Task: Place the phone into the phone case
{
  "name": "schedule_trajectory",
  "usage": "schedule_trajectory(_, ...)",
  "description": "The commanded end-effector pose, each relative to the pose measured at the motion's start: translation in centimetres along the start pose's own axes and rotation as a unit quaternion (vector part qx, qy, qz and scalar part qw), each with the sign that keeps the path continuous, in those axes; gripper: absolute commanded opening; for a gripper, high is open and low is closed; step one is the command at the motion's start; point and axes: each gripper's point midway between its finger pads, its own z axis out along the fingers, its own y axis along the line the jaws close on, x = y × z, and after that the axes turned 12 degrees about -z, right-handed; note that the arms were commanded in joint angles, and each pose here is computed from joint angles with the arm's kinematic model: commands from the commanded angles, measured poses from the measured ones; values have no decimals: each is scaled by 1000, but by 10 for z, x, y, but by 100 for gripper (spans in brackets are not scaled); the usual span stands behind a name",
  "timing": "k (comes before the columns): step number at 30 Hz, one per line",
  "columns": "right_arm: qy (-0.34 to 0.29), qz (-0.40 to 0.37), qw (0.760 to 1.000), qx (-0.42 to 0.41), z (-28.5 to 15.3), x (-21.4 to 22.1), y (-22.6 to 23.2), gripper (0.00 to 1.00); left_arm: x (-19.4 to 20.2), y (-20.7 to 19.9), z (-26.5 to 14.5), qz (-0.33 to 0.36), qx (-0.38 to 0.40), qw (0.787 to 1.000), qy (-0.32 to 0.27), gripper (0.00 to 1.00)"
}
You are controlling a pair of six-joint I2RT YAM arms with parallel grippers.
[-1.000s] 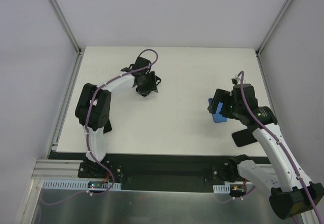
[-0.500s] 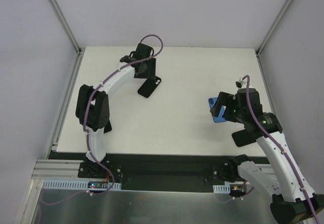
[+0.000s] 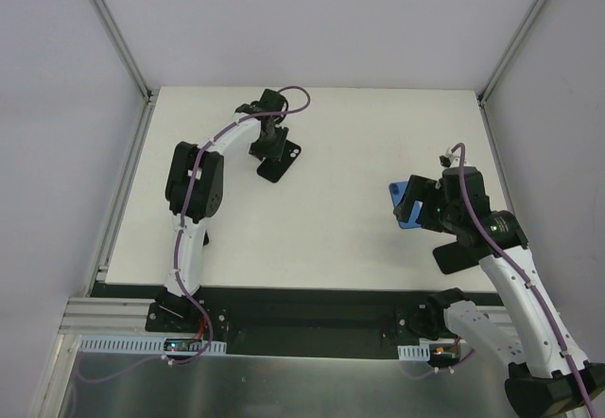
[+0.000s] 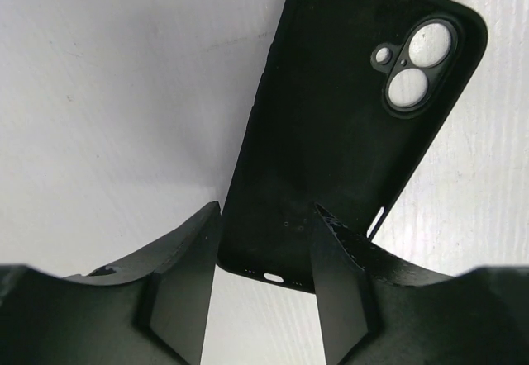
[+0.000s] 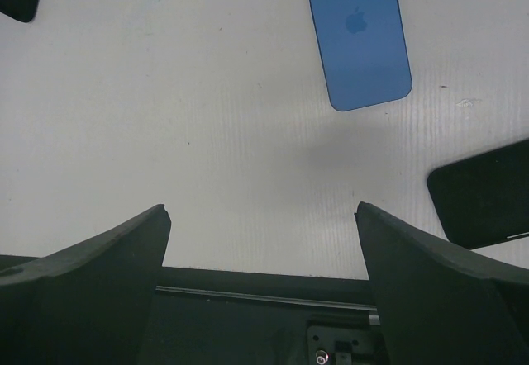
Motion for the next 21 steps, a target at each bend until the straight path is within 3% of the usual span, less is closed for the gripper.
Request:
schedule_trajectory(1,-13,-4,1000,3,-9,-7,-1,98,-6,1,-3,18,9,1000,4,43)
schedule_trajectory(11,-15,-3,1000,2,-11,-8,0,98,3,5,1,14,5,1000,16,17)
schedule_trajectory(21,-19,0,1000,3,-15,-4,-2,98,-15,24,-13,13,-28,999,-17,36)
